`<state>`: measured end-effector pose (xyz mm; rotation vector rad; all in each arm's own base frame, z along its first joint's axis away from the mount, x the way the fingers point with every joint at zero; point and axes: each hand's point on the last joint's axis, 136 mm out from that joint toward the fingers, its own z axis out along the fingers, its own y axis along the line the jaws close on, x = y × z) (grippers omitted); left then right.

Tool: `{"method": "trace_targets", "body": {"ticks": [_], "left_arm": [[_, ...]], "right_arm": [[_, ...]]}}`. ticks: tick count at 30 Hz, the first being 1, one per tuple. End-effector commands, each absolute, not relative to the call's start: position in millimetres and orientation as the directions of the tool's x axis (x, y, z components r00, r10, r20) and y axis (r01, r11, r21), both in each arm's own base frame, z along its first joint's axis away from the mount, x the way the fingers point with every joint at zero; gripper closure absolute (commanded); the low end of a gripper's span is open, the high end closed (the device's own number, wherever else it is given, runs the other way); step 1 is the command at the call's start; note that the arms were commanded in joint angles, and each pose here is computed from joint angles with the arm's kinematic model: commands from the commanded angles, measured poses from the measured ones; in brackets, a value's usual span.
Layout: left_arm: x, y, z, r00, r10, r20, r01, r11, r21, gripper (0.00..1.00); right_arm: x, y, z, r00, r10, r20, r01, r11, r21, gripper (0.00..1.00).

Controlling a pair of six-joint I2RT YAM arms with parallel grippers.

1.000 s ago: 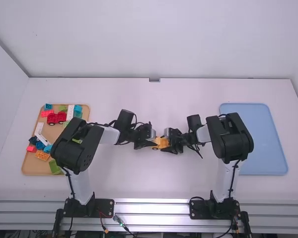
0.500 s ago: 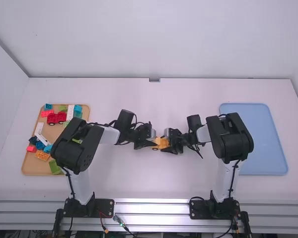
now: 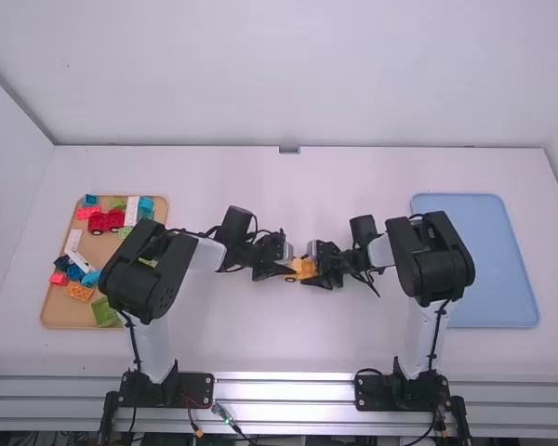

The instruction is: Assemble lego blocks to make yellow taxi

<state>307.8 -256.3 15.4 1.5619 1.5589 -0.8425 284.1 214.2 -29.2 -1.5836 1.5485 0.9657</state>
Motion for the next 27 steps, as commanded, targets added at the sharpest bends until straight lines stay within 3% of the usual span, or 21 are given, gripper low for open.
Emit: {"method": "trace_targets", "body": {"ticks": [1,9,11,13,15,27], "left_arm": [[301.1,-254.4,4.1,0.002,0.508,-0.862,0.999,0.032,0.021,0.96],[301.1,-256.6,5.2,0.008,0.506,-0.862,0.999,0.027,0.025,0.81],[302.5,-255.8,3.5,0.006,0.516,-0.857,0.999,0.035,0.028,0.69],[304.4,-254.5,1.7,0.001,0.527,-0.850,0.998,0.046,0.030,0.66],[304.7,-254.2,1.9,0.001,0.528,-0.850,0.998,0.047,0.031,0.56],[307.4,-257.4,22.8,0.044,0.500,-0.865,0.997,0.038,0.072,0.43]], "right_arm": [[285.7,212.6,-33.1,-0.006,-0.483,-0.876,-1.000,-0.023,0.020,0.40],[285.7,212.6,-33.1,-0.006,-0.483,-0.876,-1.000,-0.023,0.020,0.40],[285.6,212.6,-33.1,-0.006,-0.483,-0.876,-1.000,-0.023,0.020,0.40],[285.7,212.6,-33.1,-0.006,-0.483,-0.876,-1.000,-0.023,0.020,0.40],[285.6,212.6,-33.1,-0.006,-0.483,-0.876,-1.000,-0.023,0.020,0.40],[285.7,212.6,-33.1,-0.007,-0.483,-0.876,-1.000,-0.023,0.020,0.39]]}}
